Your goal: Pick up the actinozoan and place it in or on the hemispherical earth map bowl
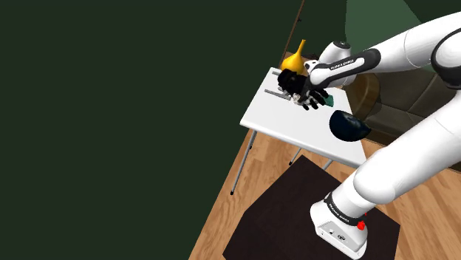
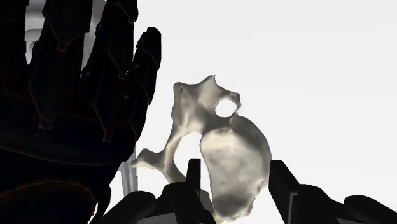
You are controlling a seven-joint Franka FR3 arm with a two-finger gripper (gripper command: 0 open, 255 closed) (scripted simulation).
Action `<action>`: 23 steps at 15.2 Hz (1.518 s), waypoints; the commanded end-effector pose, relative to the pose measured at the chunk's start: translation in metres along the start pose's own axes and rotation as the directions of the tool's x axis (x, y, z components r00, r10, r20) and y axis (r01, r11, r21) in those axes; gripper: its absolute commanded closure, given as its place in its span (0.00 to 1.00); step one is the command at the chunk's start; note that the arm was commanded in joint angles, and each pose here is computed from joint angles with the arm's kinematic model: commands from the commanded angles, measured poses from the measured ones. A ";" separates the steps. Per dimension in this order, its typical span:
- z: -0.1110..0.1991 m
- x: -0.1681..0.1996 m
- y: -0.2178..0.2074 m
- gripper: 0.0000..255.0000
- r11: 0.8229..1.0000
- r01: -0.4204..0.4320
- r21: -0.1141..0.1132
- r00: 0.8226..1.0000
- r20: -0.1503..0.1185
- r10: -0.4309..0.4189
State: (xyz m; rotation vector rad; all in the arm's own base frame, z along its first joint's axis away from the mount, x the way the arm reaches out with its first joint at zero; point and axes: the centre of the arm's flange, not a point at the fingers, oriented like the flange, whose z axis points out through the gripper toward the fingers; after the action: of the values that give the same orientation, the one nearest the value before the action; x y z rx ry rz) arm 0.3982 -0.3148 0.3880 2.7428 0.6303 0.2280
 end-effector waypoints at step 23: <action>-0.110 -0.029 0.027 1.00 1.000 -0.001 -0.002 1.000 -0.001 0.001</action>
State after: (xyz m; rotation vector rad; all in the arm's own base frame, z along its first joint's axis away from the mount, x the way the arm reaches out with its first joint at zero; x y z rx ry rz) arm 0.3698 -0.3195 0.4966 2.7417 0.6282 0.2296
